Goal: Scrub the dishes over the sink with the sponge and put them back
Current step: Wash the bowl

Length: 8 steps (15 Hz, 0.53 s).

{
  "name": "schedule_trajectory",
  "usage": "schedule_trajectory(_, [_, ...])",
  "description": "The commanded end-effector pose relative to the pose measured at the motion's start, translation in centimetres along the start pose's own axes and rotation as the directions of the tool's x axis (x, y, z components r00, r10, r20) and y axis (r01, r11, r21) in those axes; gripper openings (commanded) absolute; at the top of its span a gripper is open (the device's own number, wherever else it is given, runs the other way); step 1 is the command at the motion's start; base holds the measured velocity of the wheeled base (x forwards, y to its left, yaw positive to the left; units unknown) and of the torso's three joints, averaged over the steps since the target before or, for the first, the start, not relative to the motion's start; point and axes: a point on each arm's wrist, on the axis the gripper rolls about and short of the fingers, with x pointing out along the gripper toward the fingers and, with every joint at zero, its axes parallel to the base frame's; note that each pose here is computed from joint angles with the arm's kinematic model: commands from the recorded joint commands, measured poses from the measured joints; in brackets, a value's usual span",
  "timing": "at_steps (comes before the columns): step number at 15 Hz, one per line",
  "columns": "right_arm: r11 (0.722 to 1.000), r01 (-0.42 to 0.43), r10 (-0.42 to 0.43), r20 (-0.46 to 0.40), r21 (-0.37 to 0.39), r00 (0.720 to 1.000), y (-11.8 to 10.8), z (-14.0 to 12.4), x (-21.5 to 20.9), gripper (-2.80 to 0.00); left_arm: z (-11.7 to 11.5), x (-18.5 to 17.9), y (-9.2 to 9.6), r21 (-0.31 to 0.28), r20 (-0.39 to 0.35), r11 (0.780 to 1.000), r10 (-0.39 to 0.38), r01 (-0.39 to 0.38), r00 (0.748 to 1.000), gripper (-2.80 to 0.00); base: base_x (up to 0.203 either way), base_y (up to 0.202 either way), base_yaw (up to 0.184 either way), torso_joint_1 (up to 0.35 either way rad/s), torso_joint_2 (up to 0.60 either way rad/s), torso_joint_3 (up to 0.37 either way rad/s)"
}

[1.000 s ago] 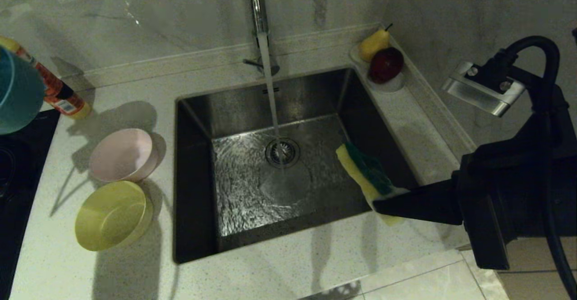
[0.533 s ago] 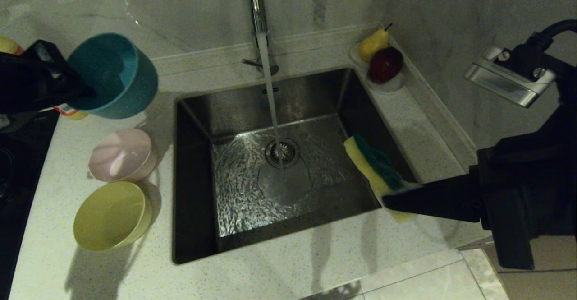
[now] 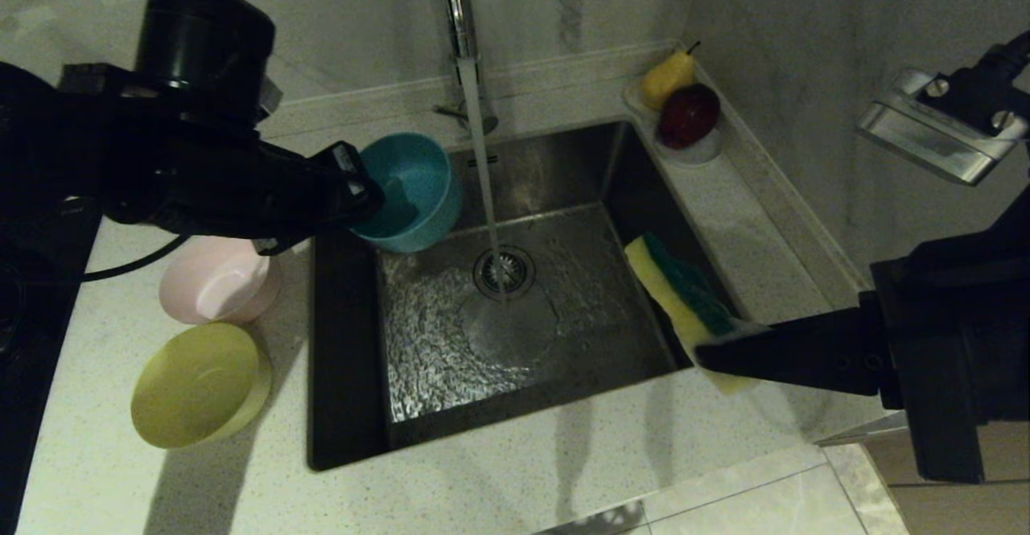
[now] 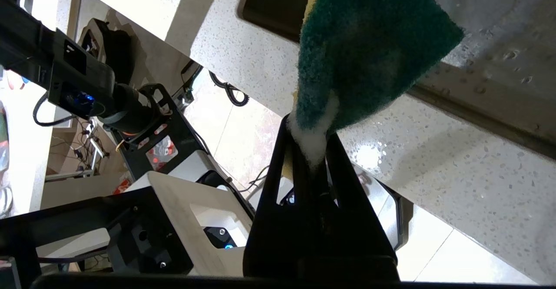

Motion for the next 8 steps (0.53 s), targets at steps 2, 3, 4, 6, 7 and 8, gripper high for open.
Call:
schedule_trajectory(2, [1.000, 0.007, -0.007, -0.005, 0.004, 1.000, -0.2, -0.2, 0.0, -2.80, -2.5, 3.5, -2.3, 0.047, -0.072, 0.999, 0.004, 0.000, 0.997, -2.80, 0.000, 0.000, 0.000, 0.000, 0.00, 0.000])
schedule_trajectory(3, [1.000, 0.011, -0.011, -0.003, 0.006, 1.000, -0.4, -0.2, -0.1, -2.80, -2.9, 4.1, -2.6, 0.055, -0.079, 0.998, 0.009, -0.005, 0.997, -2.80, 0.000, 0.000, 0.000, 0.000, 0.00, 0.000])
schedule_trajectory(4, [1.000, 0.013, -0.013, -0.001, 0.008, 1.000, -0.4, -0.2, -0.2, -2.80, -3.3, 4.6, -2.8, 0.060, -0.078, 0.998, 0.017, -0.012, 0.997, -2.80, 0.000, 0.000, 0.000, 0.000, 0.00, 0.000])
schedule_trajectory(6, [1.000, 0.014, -0.014, -0.002, 0.009, 1.000, -0.4, -0.5, -0.5, -2.80, -3.7, 5.4, -3.3, 0.066, -0.065, 0.998, 0.018, -0.014, 0.998, -2.80, 0.000, 0.000, 0.000, 0.000, 0.00, 0.000])
schedule_trajectory(7, [1.000, 0.013, -0.013, 0.002, 0.008, 1.000, -0.4, -0.5, -0.6, -2.80, -3.9, 5.7, -3.4, 0.067, -0.066, 0.998, 0.019, -0.015, 0.998, -2.80, 0.000, 0.000, 0.000, 0.000, 0.00, 0.000])
schedule_trajectory(8, [1.000, 0.012, -0.012, 0.003, 0.008, 1.000, -0.4, -0.5, -0.7, -2.80, -3.8, 5.9, -3.5, 0.067, -0.060, 0.998, 0.025, -0.021, 0.998, -2.80, 0.000, 0.000, 0.000, 0.000, 0.00, 0.000])
